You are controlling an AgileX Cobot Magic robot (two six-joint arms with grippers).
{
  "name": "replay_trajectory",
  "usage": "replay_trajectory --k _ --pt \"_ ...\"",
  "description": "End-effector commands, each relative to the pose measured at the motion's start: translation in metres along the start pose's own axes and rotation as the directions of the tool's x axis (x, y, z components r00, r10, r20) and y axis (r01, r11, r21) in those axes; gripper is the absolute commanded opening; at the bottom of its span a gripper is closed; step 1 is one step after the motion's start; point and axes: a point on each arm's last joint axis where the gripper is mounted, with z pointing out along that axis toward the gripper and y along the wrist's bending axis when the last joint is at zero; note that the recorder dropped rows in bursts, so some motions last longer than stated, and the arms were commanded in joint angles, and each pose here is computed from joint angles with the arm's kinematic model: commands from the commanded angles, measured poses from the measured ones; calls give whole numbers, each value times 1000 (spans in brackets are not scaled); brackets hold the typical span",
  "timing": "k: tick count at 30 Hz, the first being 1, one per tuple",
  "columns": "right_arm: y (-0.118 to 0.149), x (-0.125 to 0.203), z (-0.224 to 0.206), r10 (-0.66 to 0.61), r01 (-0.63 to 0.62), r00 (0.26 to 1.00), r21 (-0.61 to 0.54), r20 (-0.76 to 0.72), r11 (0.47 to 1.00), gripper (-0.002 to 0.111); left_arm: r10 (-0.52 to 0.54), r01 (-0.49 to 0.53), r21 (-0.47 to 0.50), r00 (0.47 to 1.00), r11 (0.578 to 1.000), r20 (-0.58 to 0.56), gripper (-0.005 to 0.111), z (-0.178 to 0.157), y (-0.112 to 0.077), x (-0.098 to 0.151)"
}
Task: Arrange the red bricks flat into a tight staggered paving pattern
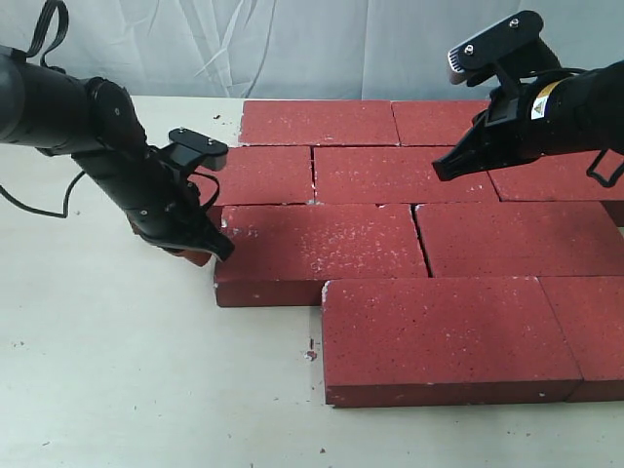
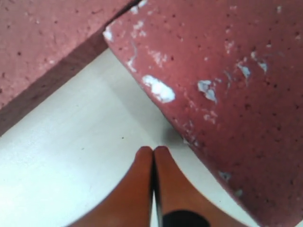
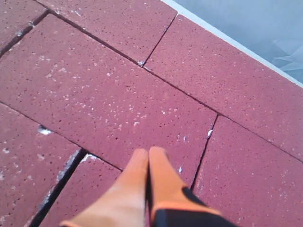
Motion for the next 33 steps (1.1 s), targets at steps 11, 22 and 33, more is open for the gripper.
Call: replay_trajectory --k 11,22,33 --pt "16 -4 0 37 -37 999 -45 14 998 -1 86 -87 -157 996 984 -17 0 -65 -2 2" --pt "-9 -51 -45 -82 79 940 -23 -331 997 -1 -143 140 -377 990 916 20 0 -144 38 37" --pt "-58 -29 -91 161 -133 919 101 -359 986 -1 -70 238 -350 900 906 431 0 -205 -2 96"
